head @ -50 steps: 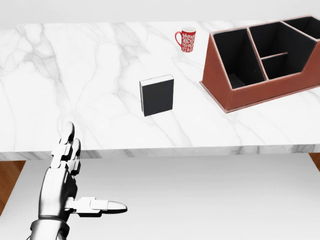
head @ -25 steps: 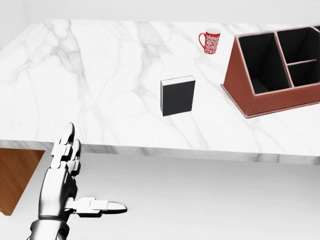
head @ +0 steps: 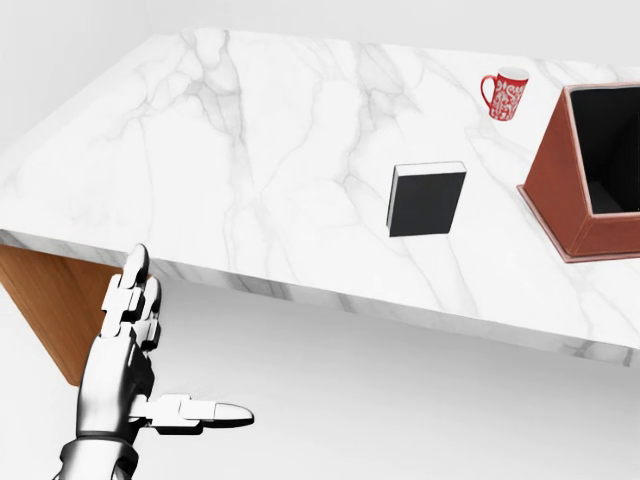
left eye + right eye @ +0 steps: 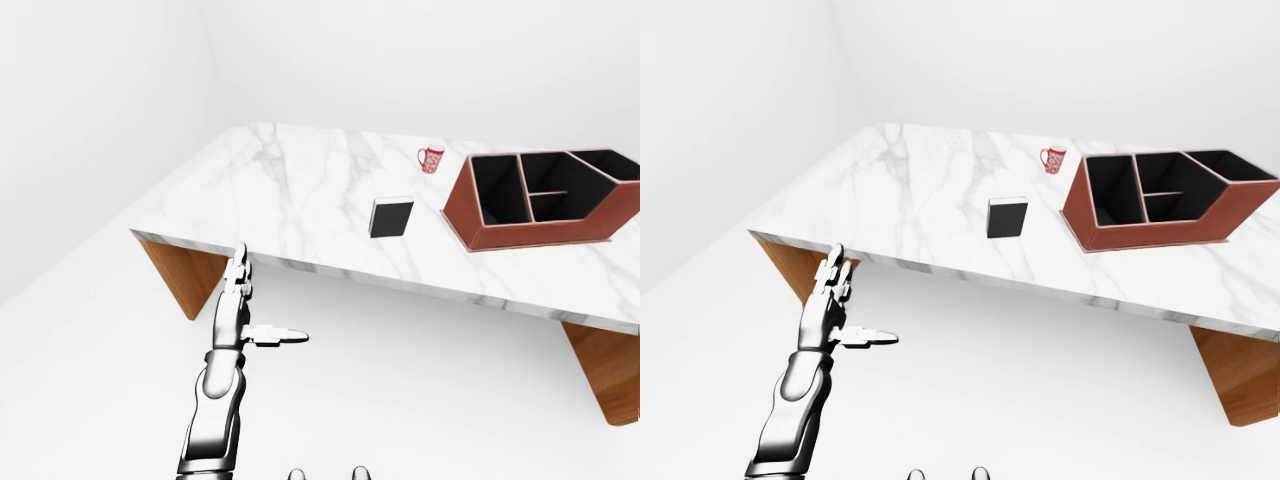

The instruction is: Pick up the book and place it in the left compartment of the caddy.

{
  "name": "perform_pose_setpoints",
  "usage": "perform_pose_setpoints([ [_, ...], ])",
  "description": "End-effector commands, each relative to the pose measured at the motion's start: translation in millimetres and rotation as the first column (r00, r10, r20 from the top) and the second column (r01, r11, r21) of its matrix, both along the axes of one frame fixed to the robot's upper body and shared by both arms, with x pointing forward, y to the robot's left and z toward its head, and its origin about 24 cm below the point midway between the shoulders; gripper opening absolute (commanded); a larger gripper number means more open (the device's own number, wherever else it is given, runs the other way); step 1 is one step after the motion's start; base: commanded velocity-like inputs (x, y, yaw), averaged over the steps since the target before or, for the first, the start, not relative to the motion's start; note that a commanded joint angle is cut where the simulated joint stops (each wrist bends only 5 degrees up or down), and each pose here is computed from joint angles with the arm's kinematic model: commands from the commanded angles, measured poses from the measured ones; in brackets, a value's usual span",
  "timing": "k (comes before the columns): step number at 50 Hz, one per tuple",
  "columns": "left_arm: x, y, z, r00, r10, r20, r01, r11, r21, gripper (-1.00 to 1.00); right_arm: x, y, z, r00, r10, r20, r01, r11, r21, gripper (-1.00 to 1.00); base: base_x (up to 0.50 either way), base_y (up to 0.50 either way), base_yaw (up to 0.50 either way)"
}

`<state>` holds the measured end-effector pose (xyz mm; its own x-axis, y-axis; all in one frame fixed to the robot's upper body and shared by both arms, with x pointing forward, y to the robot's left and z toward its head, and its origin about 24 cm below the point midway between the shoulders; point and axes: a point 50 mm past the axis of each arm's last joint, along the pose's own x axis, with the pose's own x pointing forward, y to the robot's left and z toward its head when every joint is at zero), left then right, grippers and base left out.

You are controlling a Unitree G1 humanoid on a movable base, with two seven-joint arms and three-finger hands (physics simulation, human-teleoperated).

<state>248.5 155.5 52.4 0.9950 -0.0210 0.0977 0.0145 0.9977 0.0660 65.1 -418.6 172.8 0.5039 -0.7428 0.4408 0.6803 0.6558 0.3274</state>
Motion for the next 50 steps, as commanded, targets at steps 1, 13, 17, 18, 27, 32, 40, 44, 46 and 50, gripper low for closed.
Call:
perform_pose_setpoints([
  [1,0.5,0.1,-0.6,1.000,0.000,-0.003,0.000,1.000,0.000,1.00,-0.9,0.4,1.8,1.000,-0.002,0.006,0.002,1.000,-0.004,1.00,0.00,0.00,0.27],
  [13,0.0,-0.5,0.0,1.000,-0.002,0.000,0.002,1.000,0.001,1.00,0.3,-1.0,-1.2,1.000,-0.002,-0.001,0.002,1.000,0.006,1.00,0.00,0.00,0.27],
  [17,1.2,-0.2,-2.9,1.000,-0.002,-0.013,0.002,1.000,0.001,1.00,-0.1,-0.8,-0.3,1.000,-0.005,0.001,0.005,1.000,0.004,1.00,0.00,0.00,0.27],
  [18,1.2,-0.2,-2.9,1.000,-0.002,-0.013,0.002,1.000,0.001,1.00,-0.2,-0.8,0.0,1.000,-0.007,0.001,0.007,1.000,0.004,1.00,0.00,0.00,0.27],
  [27,0.0,-1.1,0.4,1.000,-0.002,0.002,0.002,1.000,0.003,1.00,1.3,-1.4,-2.2,1.000,-0.010,-0.010,0.010,1.000,0.010,1.00,0.00,0.00,0.12],
  [32,1.0,-0.5,-2.0,1.000,-0.001,-0.009,0.001,1.000,0.003,1.00,1.4,-1.8,-1.8,1.000,-0.012,-0.009,0.012,1.000,0.011,1.00,0.00,0.00,0.00],
  [40,2.5,0.2,-5.7,1.000,0.000,-0.025,0.000,1.000,0.003,1.00,0.3,-1.6,-0.9,1.000,-0.013,-0.006,0.013,1.000,0.009,1.00,0.00,0.00,0.00],
  [44,-0.4,-0.8,-1.0,1.000,-0.003,-0.004,0.003,1.000,0.002,1.00,0.1,-2.5,-2.1,1.000,-0.019,-0.008,0.019,1.000,0.015,1.00,0.00,0.00,0.00],
  [46,-0.6,-0.6,-1.1,1.000,-0.003,-0.005,0.003,1.000,0.002,1.00,-0.1,-2.9,-1.7,1.000,-0.023,-0.008,0.023,1.000,0.015,1.00,0.00,0.00,0.00],
  [50,0.5,0.0,-4.4,1.000,-0.002,-0.019,0.002,1.000,0.000,1.00,0.2,-2.5,-3.0,1.000,-0.019,-0.012,0.020,1.000,0.016,1.00,0.00,0.00,0.00],
])
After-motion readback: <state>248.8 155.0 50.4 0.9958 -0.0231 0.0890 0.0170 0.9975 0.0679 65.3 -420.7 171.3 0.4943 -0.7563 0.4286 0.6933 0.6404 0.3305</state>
